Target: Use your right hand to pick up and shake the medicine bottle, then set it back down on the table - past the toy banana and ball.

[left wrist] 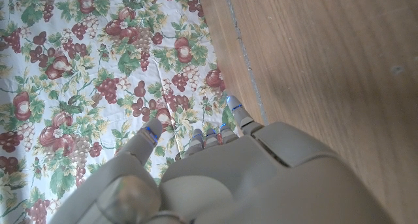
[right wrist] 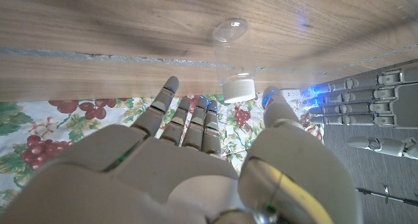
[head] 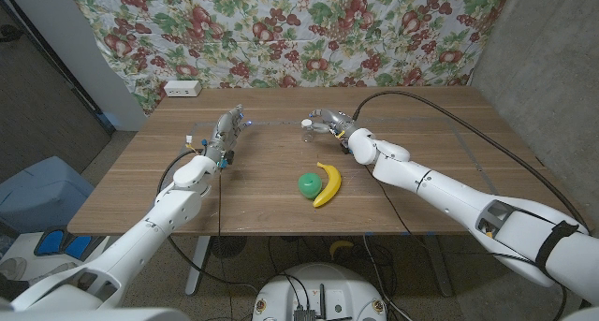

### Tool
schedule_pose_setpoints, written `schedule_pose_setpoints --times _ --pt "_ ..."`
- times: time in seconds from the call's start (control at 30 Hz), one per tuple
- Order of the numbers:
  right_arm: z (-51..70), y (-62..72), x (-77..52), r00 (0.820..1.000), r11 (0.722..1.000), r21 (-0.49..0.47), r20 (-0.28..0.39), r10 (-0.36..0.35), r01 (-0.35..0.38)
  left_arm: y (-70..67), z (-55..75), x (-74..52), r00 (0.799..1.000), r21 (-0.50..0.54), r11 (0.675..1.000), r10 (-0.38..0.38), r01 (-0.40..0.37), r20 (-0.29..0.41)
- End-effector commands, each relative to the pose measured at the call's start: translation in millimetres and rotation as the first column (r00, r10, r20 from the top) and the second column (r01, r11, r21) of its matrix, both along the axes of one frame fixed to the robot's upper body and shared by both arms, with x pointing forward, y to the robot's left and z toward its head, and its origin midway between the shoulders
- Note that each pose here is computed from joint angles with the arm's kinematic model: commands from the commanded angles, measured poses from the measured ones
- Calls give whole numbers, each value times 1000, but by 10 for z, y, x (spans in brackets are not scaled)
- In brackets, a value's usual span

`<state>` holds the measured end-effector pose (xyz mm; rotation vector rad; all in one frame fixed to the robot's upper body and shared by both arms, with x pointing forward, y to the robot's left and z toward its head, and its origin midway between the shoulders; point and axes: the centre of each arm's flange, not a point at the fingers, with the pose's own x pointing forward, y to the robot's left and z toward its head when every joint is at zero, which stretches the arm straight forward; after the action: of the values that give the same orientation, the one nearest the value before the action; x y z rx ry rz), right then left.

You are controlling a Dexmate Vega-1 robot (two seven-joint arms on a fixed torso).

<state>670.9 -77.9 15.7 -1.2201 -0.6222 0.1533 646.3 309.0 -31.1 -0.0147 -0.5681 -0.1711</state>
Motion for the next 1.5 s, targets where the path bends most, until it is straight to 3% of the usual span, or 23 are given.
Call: schedule_pose_setpoints --times 0.03,0.8,1.23,1.5 --pt "-58 63 129 999 1000 1 -47 11 -11 7 -6 -44 1000 0 1000 6 -6 4" --pt "-112 153 268 998 1000 6 -65 27 -26 37 -12 -56 1000 -1 1000 9 -9 2" --pt "-140 172 311 998 998 46 -46 54 -51 56 -23 -41 1000 -5 1000 9 -9 -4" --pt "-149 167 304 999 998 46 -2 33 -33 56 -24 -30 1000 -6 1000 7 -7 -5"
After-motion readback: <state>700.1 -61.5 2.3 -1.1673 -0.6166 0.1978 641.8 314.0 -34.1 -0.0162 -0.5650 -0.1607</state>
